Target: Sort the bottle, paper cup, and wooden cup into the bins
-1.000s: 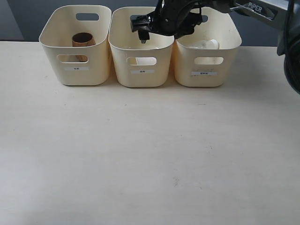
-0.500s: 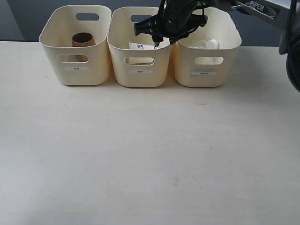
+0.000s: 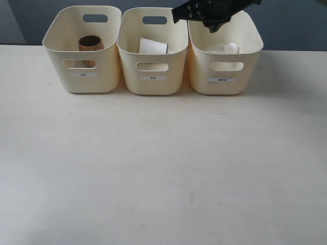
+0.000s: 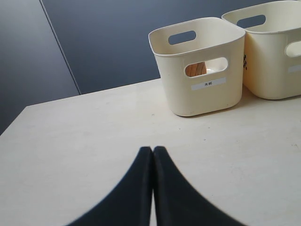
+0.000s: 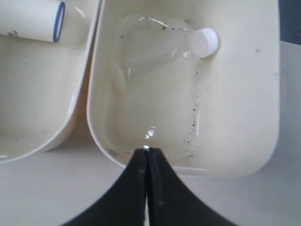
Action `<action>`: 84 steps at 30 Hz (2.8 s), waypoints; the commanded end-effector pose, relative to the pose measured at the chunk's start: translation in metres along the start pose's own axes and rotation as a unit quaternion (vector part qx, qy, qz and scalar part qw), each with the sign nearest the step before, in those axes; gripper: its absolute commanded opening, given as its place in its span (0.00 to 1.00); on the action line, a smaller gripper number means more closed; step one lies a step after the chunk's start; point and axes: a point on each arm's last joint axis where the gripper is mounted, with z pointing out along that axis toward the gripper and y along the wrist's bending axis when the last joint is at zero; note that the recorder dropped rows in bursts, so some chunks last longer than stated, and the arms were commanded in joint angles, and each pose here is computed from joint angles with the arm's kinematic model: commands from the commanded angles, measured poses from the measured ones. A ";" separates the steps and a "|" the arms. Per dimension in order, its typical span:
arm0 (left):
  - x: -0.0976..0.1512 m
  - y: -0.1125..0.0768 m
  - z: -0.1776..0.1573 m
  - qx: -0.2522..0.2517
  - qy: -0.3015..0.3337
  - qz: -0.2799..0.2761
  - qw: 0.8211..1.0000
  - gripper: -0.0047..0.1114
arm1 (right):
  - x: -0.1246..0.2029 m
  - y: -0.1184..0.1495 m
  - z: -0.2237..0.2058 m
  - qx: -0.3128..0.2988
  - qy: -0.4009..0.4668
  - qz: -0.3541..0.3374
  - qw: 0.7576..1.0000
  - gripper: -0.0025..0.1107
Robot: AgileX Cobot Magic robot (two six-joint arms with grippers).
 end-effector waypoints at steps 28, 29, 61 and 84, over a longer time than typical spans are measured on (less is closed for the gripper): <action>0.000 0.000 0.000 0.001 -0.005 -0.001 1.000 0.04 | 0.078 -0.090 -0.101 0.169 -0.032 0.047 0.984 0.02; 0.000 0.000 0.000 0.001 -0.005 -0.001 1.000 0.04 | 0.083 -0.091 -0.101 0.170 -0.029 0.053 0.984 0.02; 0.000 0.000 0.000 0.001 -0.005 -0.001 1.000 0.04 | 0.309 -0.107 -0.086 -0.043 -0.032 0.279 0.959 0.02; 0.000 0.000 0.000 0.001 -0.004 -0.001 1.000 0.04 | 0.321 -0.129 -0.137 -0.119 -0.169 0.319 0.925 0.02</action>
